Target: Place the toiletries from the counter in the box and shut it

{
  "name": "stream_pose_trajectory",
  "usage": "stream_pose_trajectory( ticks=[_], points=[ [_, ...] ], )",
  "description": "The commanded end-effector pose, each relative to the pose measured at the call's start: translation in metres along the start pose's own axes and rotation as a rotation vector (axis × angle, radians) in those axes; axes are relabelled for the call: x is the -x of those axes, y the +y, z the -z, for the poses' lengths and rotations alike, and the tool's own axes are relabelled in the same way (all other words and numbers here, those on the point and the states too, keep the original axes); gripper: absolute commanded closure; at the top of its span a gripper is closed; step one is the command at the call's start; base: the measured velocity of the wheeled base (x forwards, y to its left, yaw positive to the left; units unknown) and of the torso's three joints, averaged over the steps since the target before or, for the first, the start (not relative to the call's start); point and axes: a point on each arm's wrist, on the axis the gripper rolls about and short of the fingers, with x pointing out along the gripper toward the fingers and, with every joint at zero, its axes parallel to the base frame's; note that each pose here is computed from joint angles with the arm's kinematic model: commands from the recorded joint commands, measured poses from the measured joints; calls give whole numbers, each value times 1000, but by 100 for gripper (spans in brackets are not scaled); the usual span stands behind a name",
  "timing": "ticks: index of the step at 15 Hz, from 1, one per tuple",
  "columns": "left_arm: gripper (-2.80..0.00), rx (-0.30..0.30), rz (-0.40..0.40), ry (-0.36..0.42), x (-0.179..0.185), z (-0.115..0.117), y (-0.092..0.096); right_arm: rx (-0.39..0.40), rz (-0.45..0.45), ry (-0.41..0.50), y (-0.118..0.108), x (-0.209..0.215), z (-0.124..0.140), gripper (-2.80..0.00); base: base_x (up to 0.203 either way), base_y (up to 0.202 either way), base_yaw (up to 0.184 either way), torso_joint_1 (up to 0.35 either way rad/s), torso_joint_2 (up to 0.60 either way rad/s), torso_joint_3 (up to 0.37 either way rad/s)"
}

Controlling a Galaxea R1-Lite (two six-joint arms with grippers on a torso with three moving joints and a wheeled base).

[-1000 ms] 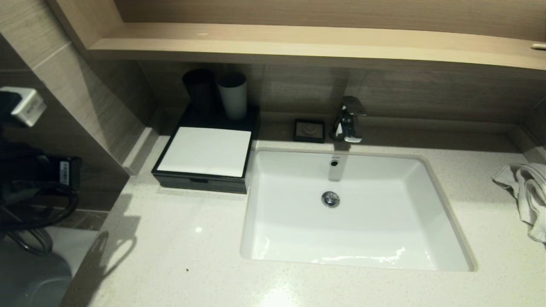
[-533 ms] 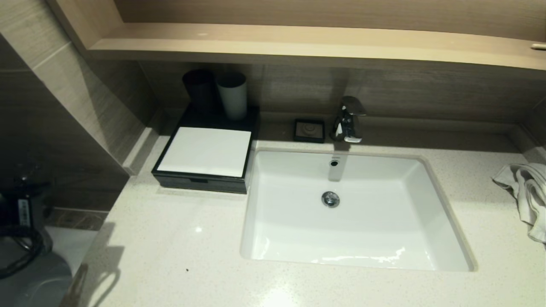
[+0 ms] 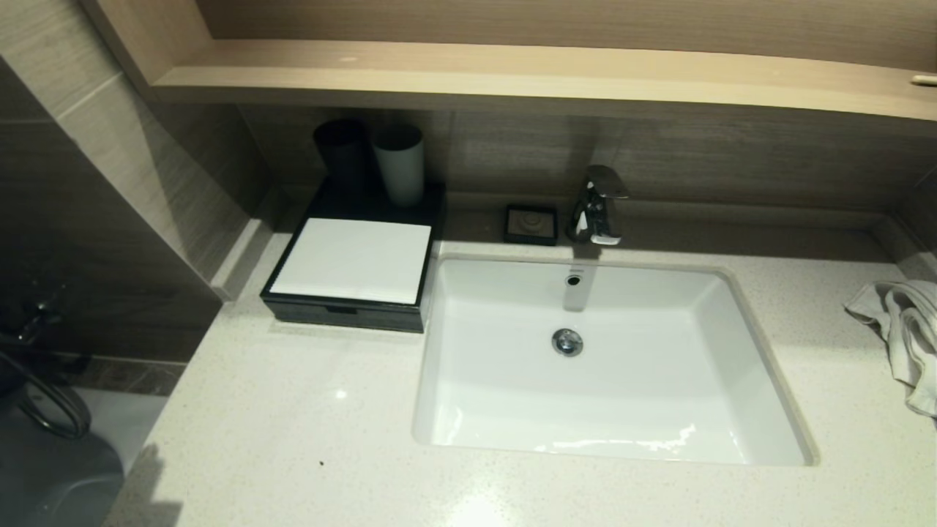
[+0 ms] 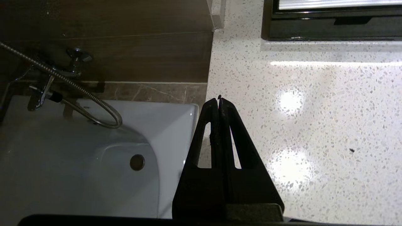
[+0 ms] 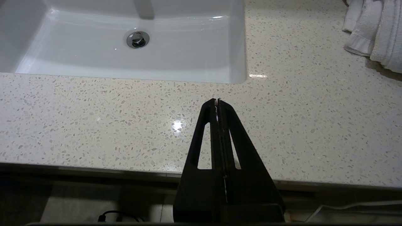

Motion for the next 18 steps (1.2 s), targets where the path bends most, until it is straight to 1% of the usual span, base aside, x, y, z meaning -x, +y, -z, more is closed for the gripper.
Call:
stream_pose_trajectory(
  ticks=[1,3,7,9,11,16,18],
  points=[
    [0,-21,-12,-70,23,17,0,1,-1,0,0,0,0,0,0,0,0,0,0,0],
    [0,-29,-16,-103,34,30,-1,1,-1,0,0,0,0,0,0,0,0,0,0,0],
    [0,-26,-24,-158,53,50,-1,1,-1,0,0,0,0,0,0,0,0,0,0,0],
    [0,-33,-26,-177,65,62,-2,1,1,0,0,0,0,0,0,0,0,0,0,0],
    [0,-52,-26,-181,76,75,-2,1,1,0,0,0,0,0,0,0,0,0,0,0],
    [0,-55,-32,-204,82,98,-6,1,1,0,0,0,0,0,0,0,0,0,0,0],
    [0,-48,-40,-240,86,104,-6,1,-1,0,0,0,0,0,0,0,0,0,0,0]
  ],
)
